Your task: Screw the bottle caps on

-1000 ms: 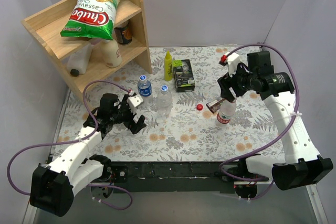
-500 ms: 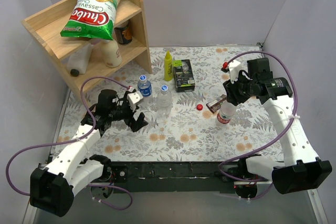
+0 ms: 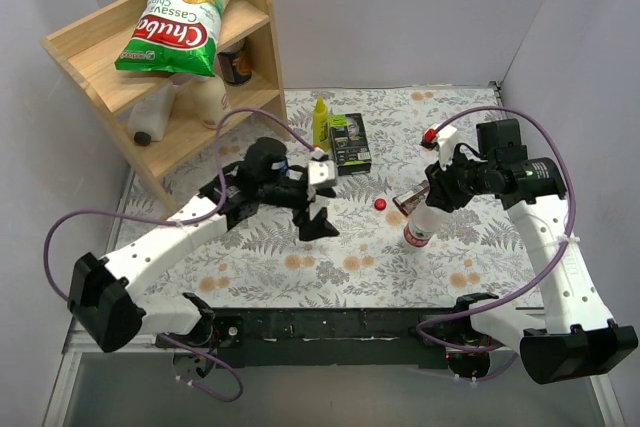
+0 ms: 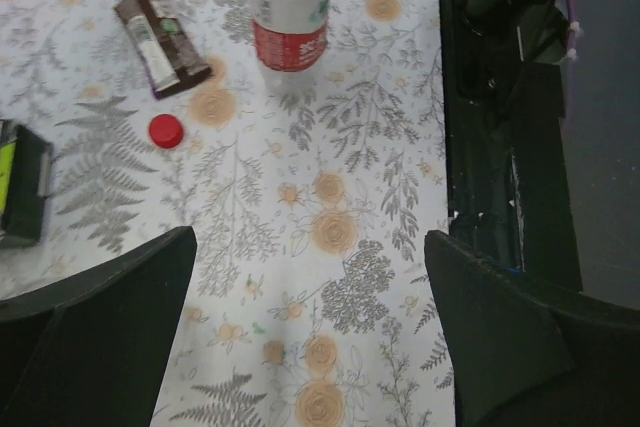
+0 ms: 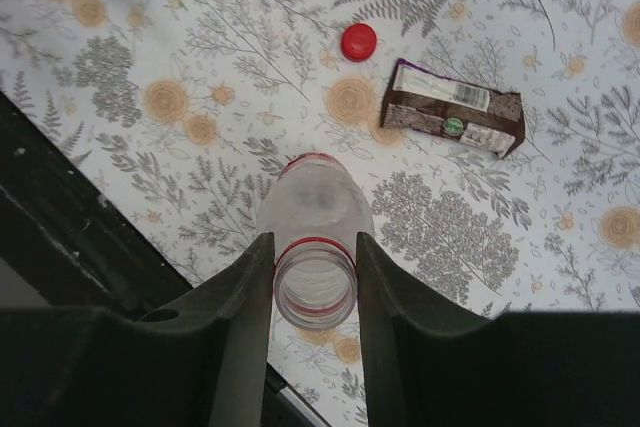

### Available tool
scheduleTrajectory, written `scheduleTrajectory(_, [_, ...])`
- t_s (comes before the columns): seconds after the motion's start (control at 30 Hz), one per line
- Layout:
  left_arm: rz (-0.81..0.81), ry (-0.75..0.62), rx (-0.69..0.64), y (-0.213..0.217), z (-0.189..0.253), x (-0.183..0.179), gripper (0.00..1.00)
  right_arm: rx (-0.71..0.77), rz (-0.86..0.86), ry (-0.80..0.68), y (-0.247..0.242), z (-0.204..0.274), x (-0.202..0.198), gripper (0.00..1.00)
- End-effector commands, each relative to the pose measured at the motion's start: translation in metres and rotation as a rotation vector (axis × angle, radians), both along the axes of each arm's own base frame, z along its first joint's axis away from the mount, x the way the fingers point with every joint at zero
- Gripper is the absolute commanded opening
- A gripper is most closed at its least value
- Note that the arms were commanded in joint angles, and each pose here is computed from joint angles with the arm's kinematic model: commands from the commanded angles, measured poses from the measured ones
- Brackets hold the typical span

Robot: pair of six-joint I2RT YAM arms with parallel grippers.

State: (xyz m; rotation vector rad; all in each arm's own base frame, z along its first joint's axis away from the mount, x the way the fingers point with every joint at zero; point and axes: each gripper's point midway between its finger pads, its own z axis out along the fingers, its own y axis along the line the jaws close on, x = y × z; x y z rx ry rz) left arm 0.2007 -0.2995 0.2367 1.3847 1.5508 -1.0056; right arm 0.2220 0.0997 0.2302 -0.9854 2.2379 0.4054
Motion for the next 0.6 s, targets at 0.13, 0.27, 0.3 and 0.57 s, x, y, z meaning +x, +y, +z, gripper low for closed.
scheduleTrajectory(0.13, [-0.103,-0.039,0.062,-0.071,-0.035,-0.020,0.98,0.238,0.202,-0.099,0.039,0.078,-0.037,0.10])
scheduleTrajectory(0.27, [-0.122,-0.050,0.032,-0.096,-0.042,-0.023,0.98,0.329,0.257,-0.104,0.050,0.095,-0.054,0.10])
scheduleTrajectory(0.3, [-0.120,-0.045,0.035,-0.101,-0.047,-0.023,0.98,0.355,0.264,-0.090,0.054,0.097,-0.059,0.09])
scheduleTrajectory(0.57, [-0.074,-0.072,-0.023,-0.134,-0.047,-0.014,0.98,0.440,0.226,-0.017,0.062,0.099,-0.061,0.01])
